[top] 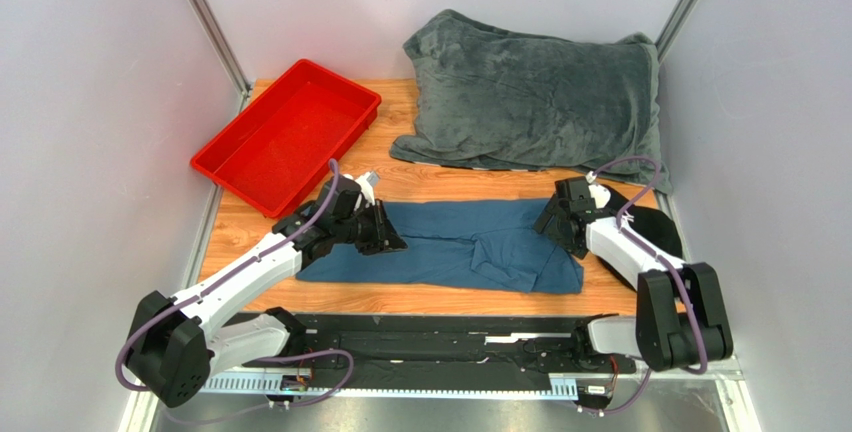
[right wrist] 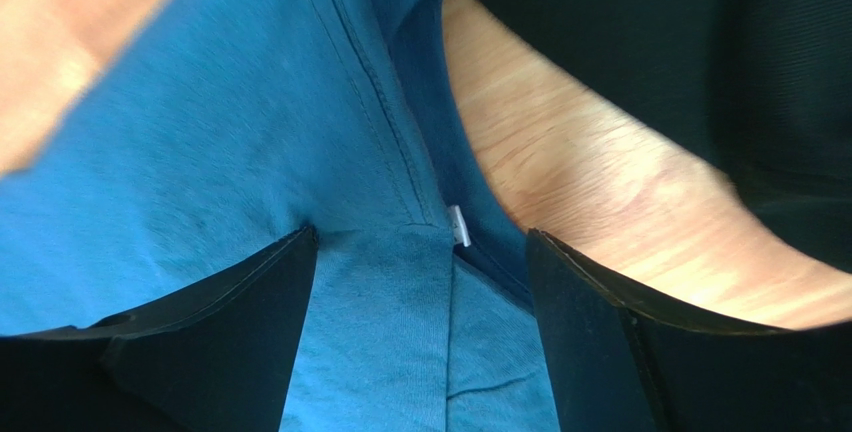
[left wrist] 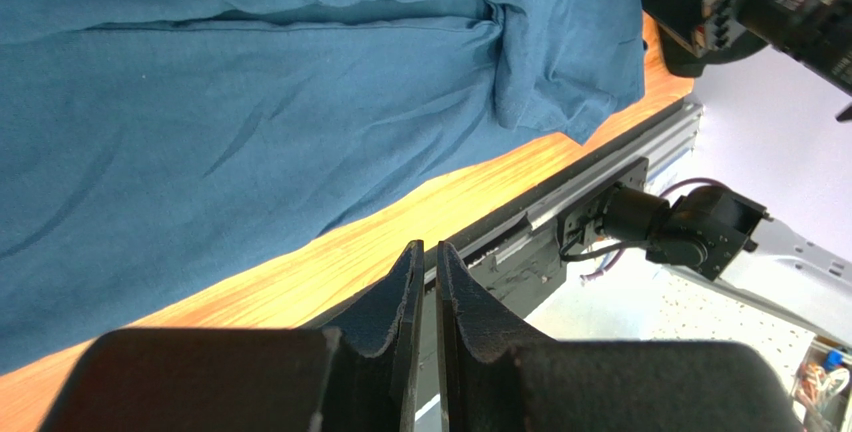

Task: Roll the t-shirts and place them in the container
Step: Fold the T-shirt at the center of the board, then roll the T-shirt to the center of the board.

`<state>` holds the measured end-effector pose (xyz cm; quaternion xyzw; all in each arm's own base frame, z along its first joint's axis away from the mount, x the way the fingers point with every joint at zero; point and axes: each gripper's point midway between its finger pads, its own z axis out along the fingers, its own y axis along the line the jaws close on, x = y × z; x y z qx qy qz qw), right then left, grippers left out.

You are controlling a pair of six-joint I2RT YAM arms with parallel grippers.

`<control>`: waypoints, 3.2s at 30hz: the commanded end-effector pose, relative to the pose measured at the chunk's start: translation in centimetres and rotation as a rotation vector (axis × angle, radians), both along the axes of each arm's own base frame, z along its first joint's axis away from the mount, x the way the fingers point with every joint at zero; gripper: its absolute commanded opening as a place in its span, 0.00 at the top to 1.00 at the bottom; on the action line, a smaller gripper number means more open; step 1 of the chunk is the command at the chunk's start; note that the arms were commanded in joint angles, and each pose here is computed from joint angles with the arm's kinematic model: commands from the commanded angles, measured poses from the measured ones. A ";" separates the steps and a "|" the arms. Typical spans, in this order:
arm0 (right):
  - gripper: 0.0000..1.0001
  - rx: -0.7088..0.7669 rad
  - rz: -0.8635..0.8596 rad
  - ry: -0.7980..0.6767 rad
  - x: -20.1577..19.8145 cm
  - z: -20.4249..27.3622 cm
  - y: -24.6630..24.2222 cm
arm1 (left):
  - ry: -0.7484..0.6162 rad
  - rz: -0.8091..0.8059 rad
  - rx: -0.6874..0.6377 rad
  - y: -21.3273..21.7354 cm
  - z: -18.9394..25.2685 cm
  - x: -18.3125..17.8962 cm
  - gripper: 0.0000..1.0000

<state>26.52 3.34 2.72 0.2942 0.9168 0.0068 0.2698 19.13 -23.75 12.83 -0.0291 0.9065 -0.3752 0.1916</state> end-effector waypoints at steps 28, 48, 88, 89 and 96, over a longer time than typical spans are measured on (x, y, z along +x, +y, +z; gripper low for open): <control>1.00 -0.852 0.082 0.103 4.9 16.7 -5.1 | -0.004 -0.005 0.007 0.0 0.4 0.1 0.83; 0.37 -0.550 0.124 -0.049 7.2 20.5 -0.8 | 0.001 0.232 0.122 3.4 -0.8 8.5 0.76; 0.55 -0.184 0.872 -0.040 -8.7 0.4 41.3 | -0.044 0.332 0.281 12.5 -0.6 12.7 0.61; 0.58 -0.199 0.865 -0.028 -8.9 -0.1 40.6 | -0.043 0.328 0.274 12.4 -0.6 12.7 0.61; 0.90 -0.150 0.900 -0.032 -9.9 1.1 39.1 | -0.015 0.296 0.195 11.0 -1.9 11.5 0.61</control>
